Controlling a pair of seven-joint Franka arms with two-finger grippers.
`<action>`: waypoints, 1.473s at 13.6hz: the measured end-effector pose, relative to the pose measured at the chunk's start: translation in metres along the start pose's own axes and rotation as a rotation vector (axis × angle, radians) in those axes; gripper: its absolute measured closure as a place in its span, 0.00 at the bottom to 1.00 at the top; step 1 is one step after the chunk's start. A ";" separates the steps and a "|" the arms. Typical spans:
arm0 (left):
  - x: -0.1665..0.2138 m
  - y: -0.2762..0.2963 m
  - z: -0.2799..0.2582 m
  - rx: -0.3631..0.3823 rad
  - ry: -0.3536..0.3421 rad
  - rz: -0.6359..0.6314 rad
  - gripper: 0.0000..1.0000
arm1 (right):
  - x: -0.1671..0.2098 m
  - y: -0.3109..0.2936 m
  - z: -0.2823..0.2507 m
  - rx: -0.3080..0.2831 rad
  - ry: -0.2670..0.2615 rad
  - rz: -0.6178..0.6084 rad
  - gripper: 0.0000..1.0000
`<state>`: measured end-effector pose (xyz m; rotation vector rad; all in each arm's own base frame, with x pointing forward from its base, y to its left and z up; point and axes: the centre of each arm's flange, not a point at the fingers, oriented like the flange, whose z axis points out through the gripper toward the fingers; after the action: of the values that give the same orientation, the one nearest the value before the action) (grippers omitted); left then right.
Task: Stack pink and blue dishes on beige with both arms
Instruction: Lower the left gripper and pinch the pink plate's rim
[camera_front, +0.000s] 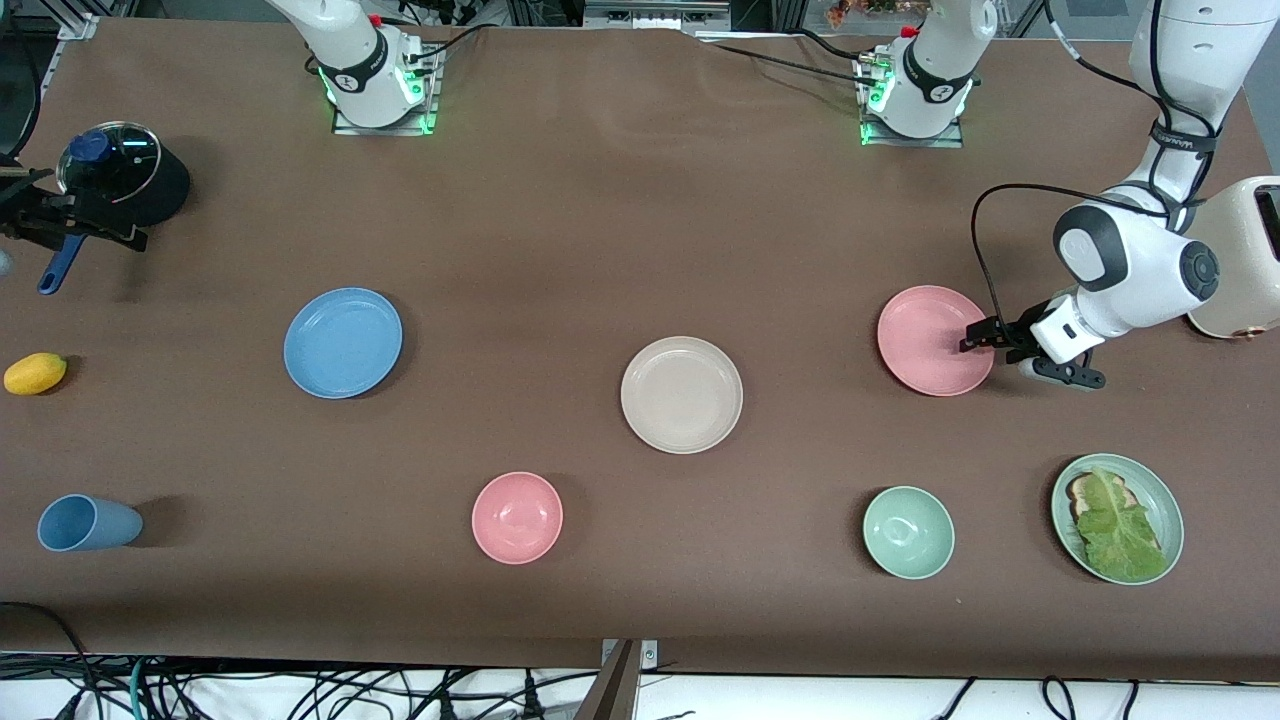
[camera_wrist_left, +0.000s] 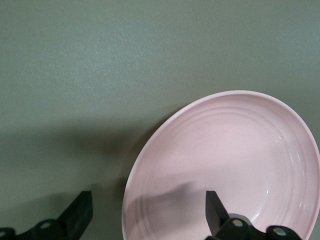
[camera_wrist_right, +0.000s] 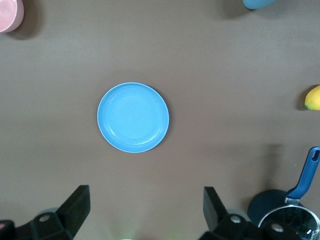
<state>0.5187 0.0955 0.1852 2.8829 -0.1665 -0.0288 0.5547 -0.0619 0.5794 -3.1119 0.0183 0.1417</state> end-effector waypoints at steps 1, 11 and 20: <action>0.000 0.000 0.000 -0.001 0.000 -0.002 0.04 | 0.000 0.000 0.000 0.000 0.000 0.000 0.00; -0.001 0.000 0.001 -0.002 0.000 -0.001 0.95 | 0.000 0.000 0.000 0.000 0.000 0.000 0.00; 0.012 0.010 -0.016 -0.007 0.020 0.023 0.95 | 0.000 0.001 0.000 0.000 -0.001 0.002 0.00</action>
<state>0.5305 0.0885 0.2029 2.8723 -0.1957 0.0032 0.5545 -0.0632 0.5793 -3.1117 0.0218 0.1427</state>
